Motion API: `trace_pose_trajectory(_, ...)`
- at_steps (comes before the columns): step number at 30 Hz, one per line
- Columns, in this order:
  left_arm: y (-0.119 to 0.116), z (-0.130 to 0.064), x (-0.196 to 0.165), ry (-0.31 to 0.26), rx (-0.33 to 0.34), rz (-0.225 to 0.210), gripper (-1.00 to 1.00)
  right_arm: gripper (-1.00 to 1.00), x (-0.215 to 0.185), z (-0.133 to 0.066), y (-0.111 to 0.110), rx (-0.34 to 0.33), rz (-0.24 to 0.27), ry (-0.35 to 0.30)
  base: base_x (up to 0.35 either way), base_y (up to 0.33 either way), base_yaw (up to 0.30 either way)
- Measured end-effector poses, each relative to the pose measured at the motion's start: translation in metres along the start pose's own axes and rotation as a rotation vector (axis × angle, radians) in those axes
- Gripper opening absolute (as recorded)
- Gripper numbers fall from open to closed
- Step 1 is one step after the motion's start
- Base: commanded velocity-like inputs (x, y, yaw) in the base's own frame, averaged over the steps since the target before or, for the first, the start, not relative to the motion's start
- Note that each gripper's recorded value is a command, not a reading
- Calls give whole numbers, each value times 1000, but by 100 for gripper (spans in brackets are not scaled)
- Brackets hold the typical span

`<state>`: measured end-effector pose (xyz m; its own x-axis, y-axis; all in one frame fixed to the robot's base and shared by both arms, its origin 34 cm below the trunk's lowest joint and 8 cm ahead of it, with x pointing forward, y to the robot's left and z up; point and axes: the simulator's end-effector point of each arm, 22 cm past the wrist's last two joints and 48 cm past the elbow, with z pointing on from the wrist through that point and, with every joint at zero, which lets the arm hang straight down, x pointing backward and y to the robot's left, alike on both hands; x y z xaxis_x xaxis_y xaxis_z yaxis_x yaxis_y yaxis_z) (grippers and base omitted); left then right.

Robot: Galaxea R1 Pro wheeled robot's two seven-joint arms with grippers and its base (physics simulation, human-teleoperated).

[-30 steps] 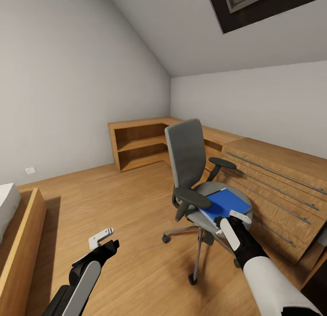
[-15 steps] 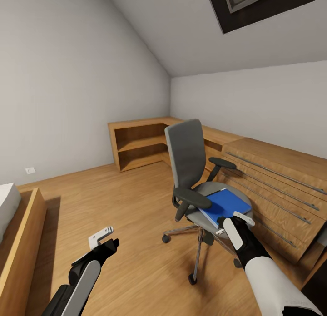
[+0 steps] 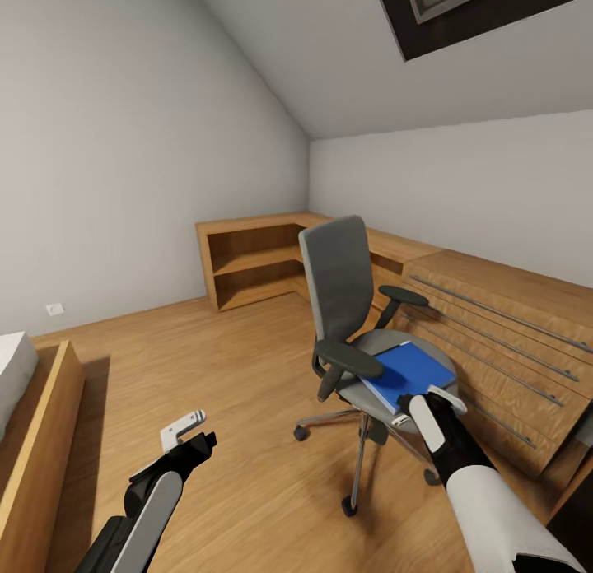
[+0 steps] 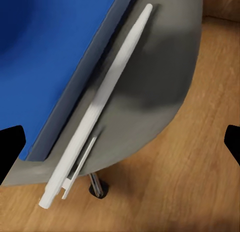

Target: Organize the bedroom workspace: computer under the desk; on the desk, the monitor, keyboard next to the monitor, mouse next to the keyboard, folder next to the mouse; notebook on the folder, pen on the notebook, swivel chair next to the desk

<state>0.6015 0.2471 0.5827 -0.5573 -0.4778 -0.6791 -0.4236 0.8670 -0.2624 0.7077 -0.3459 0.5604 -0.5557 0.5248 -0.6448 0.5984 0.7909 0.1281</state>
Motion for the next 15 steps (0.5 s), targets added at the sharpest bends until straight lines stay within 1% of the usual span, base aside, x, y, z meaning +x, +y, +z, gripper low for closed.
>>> trace_pose_trajectory(3, 0, 0, 0, 0, 0, 0, 100, 100, 0, 0, -2, 1, 9, 4, 0, 0, 0)
trace_pose_trajectory(6, 0, 0, 0, 0, 0, 0, 100, 100, 1, 2, -6, 6, 34, 13, 0, 0, 0)
trace_pose_trajectory(9, 0, 0, 0, 0, 0, 0, 100, 100, 1, 4, -14, 13, 75, 27, 0, 0, 0)
trace_pose_trajectory(11, 0, 0, 0, 0, 0, 0, 100, 100, 2, 6, -23, 22, 118, 40, 0, 0, 0)
trace_pose_trajectory(13, 0, 0, 0, 0, 0, 0, 100, 100, 2, 7, -28, 26, 142, 48, 0, 0, 0)
trace_pose_trajectory(15, 0, 0, 0, 0, 0, 0, 100, 100, 3, 8, -30, 28, 154, 51, 0, 0, 0)
